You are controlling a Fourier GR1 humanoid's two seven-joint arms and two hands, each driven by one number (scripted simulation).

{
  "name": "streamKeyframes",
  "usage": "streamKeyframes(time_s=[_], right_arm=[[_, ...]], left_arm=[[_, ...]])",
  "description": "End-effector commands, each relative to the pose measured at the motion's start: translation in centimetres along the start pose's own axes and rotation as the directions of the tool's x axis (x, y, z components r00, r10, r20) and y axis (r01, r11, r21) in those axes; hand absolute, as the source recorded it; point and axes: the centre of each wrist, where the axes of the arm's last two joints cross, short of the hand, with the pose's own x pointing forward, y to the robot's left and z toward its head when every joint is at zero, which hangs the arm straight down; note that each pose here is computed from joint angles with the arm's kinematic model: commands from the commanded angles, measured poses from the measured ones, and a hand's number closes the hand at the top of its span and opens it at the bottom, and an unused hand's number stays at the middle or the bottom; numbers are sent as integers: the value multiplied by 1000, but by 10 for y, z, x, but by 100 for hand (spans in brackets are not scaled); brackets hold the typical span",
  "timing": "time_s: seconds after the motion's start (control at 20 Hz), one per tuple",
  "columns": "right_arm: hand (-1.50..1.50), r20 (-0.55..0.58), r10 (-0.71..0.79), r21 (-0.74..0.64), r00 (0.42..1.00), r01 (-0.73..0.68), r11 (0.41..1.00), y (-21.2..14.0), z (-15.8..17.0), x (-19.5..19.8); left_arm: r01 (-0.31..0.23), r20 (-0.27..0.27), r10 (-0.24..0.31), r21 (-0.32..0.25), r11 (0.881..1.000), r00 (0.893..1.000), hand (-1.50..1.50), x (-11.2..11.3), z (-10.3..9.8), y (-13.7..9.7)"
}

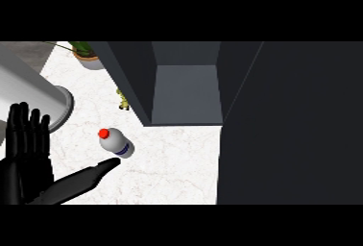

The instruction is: Pick up the bottled water, place it into the cabinet and close the cabinet

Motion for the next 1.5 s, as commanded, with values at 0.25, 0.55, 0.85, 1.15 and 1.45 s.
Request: streamKeyframes(time_s=[0.25, 0.55, 0.85, 1.15, 1.45], right_arm=[[-150, 39, 7, 19, 999, -8, 1000, 8, 23, 28], [-150, 26, 17, 14, 1000, -17, 1000, 14, 29, 32], [-150, 44, 22, -5, 999, -22, 1000, 19, 33, 25], [-150, 42, 1, -4, 999, -1, 1000, 22, 36, 26], [-150, 46, 15, 7, 999, -16, 1000, 22, 38, 35]], left_arm=[[-23, -156, 25, 12, 1000, 987, -150, -61, -9, 33], [-89, -216, 93, 27, 996, 972, -150, -114, -16, 20], [-84, -261, 89, 30, 996, 961, -150, -161, -8, 31], [-153, -265, 147, -5, 988, 953, -150, -217, 1, 38], [-174, -251, 154, -57, 983, 956, -150, -237, -25, 23]])
